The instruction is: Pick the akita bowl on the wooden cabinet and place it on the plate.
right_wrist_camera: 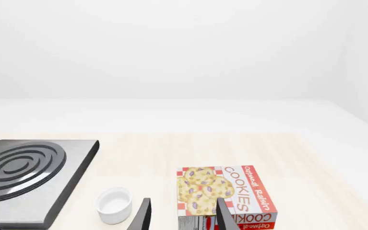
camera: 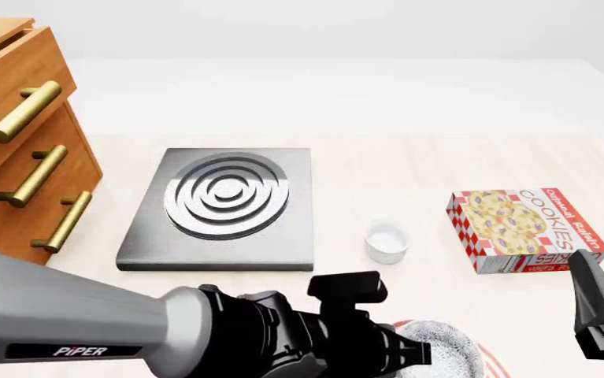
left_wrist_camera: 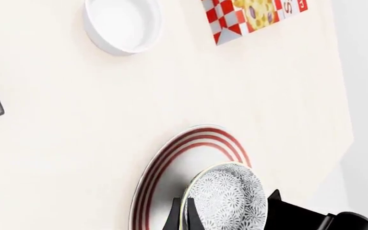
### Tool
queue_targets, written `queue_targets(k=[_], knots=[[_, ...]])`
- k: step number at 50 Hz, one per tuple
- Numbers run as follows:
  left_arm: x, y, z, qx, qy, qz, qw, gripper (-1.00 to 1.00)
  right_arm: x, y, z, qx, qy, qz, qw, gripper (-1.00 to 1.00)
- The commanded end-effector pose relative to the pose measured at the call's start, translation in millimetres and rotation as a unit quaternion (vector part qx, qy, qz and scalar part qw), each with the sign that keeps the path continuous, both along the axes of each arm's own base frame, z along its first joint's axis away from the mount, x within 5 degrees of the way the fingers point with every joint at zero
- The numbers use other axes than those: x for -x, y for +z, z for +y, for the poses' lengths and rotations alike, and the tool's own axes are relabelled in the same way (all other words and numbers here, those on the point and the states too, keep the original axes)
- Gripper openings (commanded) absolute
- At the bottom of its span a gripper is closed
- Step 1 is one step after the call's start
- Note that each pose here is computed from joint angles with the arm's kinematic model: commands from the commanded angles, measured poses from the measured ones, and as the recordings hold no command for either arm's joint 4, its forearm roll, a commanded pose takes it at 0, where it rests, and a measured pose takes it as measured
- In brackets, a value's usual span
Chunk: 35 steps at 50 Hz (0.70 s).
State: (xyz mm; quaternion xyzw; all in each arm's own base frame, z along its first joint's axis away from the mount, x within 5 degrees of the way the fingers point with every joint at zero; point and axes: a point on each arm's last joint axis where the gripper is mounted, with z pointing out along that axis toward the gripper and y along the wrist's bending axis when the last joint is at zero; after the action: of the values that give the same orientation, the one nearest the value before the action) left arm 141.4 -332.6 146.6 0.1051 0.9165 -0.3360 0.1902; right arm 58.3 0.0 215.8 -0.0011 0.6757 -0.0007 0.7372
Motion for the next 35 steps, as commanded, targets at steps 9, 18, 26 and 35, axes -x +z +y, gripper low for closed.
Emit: queue_targets(k=[9, 18, 26, 35], knots=[[-5, 0, 2, 0.008, 0.011, 0.0, 0.9999, -1.0, 0, 0, 0, 0.0, 0.0, 0.0, 1.0, 1.0], [-6, 5, 1, 0.006, 0.003, -0.01, 0.9999, 1.0, 0, 0, 0, 0.0, 0.0, 0.0, 1.0, 1.0], [-2, 6, -1, 0.007, -0.005, -0.012, 0.9999, 1.0, 0, 0, 0, 0.0, 0.0, 0.0, 1.0, 1.0], [1, 10, 0, 0.008, -0.009, -0.012, 0.9999, 1.0, 0, 0, 0, 0.0, 0.0, 0.0, 1.0, 1.0]])
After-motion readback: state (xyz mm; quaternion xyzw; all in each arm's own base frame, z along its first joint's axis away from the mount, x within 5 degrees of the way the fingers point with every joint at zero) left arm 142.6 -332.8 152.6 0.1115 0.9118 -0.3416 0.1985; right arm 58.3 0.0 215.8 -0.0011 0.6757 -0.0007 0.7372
